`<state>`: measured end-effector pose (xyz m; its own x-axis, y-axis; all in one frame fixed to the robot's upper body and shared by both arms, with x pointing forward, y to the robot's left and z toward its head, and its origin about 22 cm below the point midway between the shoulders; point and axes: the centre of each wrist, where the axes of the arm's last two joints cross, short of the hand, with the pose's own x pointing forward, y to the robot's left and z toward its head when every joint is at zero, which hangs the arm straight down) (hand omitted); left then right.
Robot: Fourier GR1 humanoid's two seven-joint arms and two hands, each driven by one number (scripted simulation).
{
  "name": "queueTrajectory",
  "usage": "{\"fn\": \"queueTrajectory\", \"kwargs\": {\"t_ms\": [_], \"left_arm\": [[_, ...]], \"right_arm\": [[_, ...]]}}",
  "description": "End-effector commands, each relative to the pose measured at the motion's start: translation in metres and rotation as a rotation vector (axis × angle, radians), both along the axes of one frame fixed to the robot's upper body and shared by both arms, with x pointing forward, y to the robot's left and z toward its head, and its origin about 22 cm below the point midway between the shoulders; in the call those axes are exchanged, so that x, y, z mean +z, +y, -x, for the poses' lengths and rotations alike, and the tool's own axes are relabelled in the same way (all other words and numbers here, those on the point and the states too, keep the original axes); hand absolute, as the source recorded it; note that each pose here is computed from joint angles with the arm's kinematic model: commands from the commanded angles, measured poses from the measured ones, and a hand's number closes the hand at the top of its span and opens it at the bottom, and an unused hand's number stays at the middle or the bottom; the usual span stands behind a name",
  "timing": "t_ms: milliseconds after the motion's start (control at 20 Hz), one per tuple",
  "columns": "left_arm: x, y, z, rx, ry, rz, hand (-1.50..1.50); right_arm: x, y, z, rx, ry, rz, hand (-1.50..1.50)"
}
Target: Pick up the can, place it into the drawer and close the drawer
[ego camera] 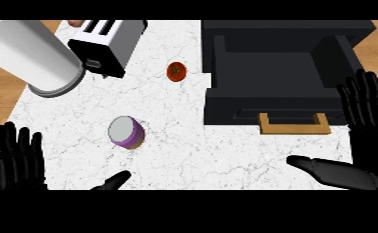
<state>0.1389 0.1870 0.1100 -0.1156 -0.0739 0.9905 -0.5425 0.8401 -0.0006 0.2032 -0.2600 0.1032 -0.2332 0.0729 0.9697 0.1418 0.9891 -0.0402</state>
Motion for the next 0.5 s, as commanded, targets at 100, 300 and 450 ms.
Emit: {"fn": "queueTrajectory", "kwargs": {"t_ms": [100,300,450], "left_arm": [[-0.008,-0.027,-0.004,0.010,0.020,0.013,-1.50],[-0.021,-0.021,-0.029,0.003,0.053,0.019,-1.50],[-0.026,-0.018,-0.048,-0.012,0.070,0.030,-1.50]], "right_arm": [[0.010,-0.004,0.005,-0.021,-0.004,-0.002,-1.50],[-0.007,-0.022,0.016,-0.016,-0.010,0.010,-1.50],[0.006,-0.014,-0.006,0.006,-0.018,0.007,-1.50]]}}
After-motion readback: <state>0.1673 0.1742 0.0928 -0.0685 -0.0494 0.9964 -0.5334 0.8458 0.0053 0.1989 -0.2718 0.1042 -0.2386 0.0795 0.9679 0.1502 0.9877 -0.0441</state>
